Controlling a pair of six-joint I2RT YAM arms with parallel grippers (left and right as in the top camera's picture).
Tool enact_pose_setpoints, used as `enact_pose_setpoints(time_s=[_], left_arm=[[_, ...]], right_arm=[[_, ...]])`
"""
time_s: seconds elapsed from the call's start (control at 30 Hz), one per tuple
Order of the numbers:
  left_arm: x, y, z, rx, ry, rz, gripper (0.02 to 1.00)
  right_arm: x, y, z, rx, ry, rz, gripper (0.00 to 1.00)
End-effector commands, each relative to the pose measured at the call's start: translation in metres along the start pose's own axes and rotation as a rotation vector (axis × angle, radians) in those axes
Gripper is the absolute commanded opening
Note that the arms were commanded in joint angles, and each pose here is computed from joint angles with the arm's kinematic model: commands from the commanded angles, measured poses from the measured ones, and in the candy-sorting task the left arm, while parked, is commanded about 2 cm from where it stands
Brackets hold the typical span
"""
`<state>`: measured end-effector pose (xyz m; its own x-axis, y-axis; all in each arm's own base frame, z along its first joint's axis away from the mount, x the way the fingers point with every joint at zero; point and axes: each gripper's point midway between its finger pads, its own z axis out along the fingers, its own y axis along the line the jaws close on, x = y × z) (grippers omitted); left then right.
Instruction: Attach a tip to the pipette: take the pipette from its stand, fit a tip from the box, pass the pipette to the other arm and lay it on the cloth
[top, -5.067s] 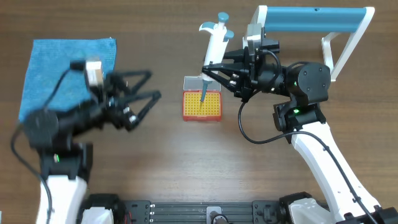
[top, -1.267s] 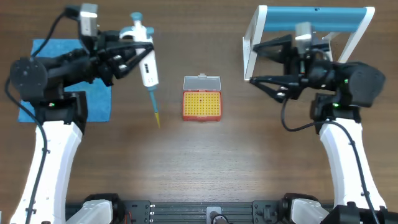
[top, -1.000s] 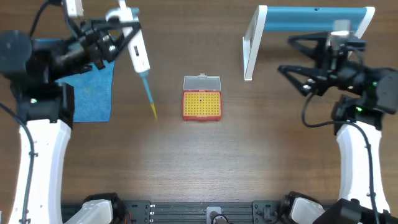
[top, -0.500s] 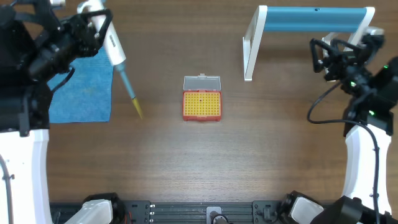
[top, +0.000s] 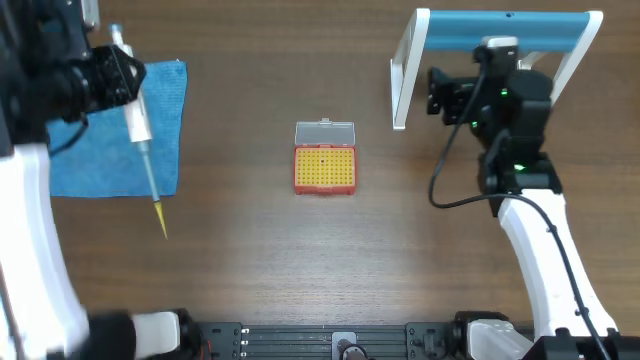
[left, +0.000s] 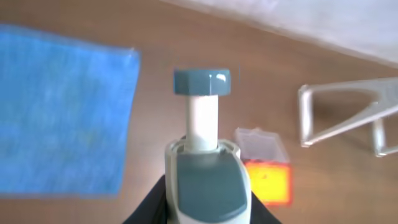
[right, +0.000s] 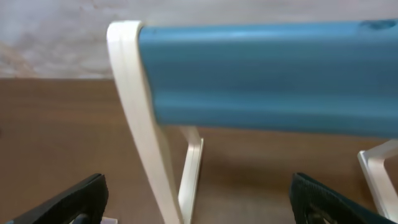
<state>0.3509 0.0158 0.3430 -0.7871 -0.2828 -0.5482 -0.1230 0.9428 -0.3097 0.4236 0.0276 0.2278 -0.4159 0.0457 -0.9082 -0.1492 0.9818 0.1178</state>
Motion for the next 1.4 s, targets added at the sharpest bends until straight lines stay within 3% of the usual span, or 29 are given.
enact_pose_setpoints(time_s=[0.03,0.43,0.73,0.83,1.0,1.27,1.4], left_arm=[[-0.019,0.051,0.039,-0.081,0.139,-0.008,0.027],[-0.017,0.18,0.134,-0.223,0.337,-0.14,0.027],[0.01,0.234,0.202,-0.338,0.487,-0.037,0.027],[0.008,0.241,0.215,-0.391,0.496,0.025,0.027],[0.005,0.239,0.237,-0.383,0.482,0.082,0.027],[-0.014,0.208,0.285,-0.297,0.402,0.245,0.027],[-0.018,0.19,0.303,-0.207,0.363,0.251,0.027]], right_arm=[[0.014,-0.001,-0.001,0.058,0.065,-0.029,0.943],[0.053,0.005,-0.007,0.025,0.224,0.001,0.945],[0.053,0.005,-0.006,0.026,0.224,0.001,0.945],[0.054,0.005,-0.006,0.024,0.228,0.001,0.945],[0.055,0.014,-0.005,0.006,0.232,-0.009,0.945],[0.057,0.031,-0.004,-0.033,0.236,-0.032,0.945],[0.058,0.038,-0.003,-0.047,0.238,-0.041,0.945]])
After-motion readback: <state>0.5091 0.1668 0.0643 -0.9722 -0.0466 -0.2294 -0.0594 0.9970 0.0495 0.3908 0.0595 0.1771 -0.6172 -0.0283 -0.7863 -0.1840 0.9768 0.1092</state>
